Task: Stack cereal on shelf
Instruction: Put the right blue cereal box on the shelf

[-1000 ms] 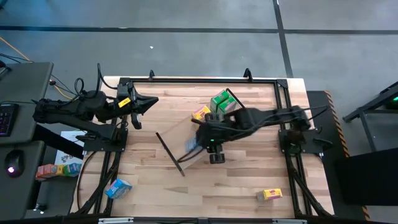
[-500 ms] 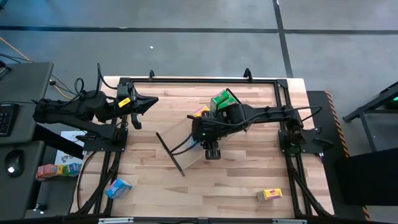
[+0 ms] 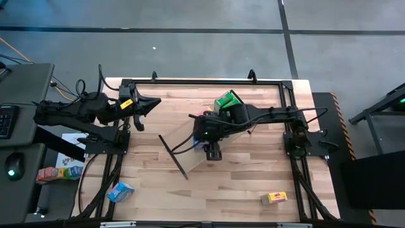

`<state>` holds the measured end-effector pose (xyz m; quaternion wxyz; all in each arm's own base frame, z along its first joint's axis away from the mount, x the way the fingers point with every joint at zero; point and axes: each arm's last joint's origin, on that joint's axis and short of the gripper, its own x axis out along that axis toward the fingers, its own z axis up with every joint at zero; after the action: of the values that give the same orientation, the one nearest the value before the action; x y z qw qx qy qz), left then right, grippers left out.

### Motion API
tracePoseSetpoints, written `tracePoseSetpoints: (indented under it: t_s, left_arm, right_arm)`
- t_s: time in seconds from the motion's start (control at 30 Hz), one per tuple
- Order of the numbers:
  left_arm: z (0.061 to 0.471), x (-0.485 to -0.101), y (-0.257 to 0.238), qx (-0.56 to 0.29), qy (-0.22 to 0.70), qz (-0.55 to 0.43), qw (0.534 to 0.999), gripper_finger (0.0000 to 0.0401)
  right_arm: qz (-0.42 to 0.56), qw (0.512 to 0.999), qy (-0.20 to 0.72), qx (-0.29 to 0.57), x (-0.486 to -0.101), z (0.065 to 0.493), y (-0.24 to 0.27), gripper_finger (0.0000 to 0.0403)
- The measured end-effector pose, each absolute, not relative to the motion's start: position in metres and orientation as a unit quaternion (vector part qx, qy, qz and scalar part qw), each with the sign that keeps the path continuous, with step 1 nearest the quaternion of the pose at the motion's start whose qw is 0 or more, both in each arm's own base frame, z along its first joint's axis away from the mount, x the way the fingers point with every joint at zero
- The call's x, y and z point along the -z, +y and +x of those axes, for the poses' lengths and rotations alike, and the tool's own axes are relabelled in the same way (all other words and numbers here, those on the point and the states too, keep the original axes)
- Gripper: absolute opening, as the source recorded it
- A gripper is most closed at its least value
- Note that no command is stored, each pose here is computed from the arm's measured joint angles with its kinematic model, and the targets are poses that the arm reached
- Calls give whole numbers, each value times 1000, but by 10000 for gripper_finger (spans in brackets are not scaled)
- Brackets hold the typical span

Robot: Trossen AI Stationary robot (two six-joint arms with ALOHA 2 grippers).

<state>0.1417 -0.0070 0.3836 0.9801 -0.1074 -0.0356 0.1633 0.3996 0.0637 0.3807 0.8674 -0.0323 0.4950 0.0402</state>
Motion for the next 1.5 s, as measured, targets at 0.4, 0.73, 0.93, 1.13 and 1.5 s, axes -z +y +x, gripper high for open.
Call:
tracePoseSetpoints:
  t_s: [0.4,0.73,0.93,1.13,1.5]
  left_arm:
    - [141,-384,-6,-171,-37,-108,979,1]
    - [141,-384,-6,-179,-37,-107,977,1]
    - [141,-384,-6,-182,-38,-107,977,1]
    - [141,-384,-6,-188,-38,-107,975,1]
    - [141,-384,-5,-195,-39,-108,974,1]
  right_arm:
    - [-65,875,475,-71,-403,386,60,249]
    - [-52,852,521,-25,-433,327,54,178]
    - [-31,856,516,-17,-419,304,65,42]
    - [71,897,436,16,-353,277,73,26]
    - [201,951,222,73,-289,279,71,1]
